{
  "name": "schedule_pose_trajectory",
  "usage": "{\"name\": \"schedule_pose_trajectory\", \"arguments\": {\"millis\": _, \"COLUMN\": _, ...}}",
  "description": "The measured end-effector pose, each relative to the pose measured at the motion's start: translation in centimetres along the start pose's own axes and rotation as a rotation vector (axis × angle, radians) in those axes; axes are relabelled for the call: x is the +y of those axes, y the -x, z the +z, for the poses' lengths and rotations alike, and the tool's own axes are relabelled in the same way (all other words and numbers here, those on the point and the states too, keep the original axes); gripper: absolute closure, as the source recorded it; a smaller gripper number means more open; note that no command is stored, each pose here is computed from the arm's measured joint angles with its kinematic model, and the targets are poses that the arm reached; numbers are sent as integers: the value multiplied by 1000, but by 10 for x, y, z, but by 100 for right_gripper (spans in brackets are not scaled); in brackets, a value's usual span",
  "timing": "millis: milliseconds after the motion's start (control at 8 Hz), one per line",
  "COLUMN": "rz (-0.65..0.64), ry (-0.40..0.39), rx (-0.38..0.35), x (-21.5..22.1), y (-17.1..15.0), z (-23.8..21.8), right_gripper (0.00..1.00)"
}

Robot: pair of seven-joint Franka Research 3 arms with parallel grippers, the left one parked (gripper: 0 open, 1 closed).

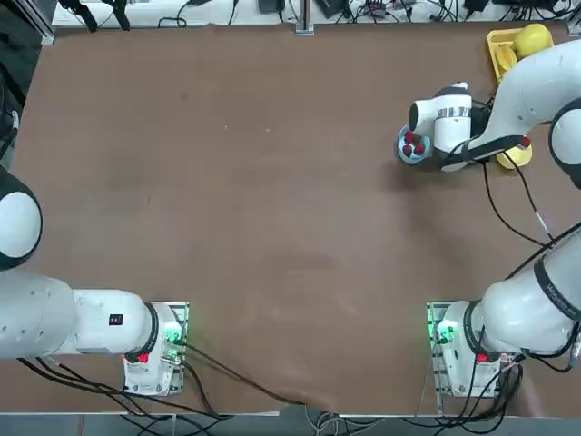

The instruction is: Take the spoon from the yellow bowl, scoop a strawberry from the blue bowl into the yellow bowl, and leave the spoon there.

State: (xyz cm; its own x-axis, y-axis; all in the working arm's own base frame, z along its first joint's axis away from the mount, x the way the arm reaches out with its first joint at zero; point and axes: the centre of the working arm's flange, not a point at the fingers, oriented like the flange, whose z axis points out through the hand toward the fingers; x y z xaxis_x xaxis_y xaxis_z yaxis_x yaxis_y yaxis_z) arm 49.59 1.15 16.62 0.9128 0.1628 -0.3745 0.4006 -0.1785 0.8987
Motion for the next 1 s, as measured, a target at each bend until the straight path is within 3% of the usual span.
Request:
{"name": "schedule_pose_trajectory", "arguments": {"millis": 625, "rz": -333, "ry": -5, "rx": 13, "x": 4, "y": -11, "z": -4, "right_gripper": 89}}
{"name": "schedule_pose_trajectory", "arguments": {"millis": 1000, "rz": -469, "ry": -19, "rx": 15, "x": 6, "y": -26, "z": -3, "right_gripper": 89}}
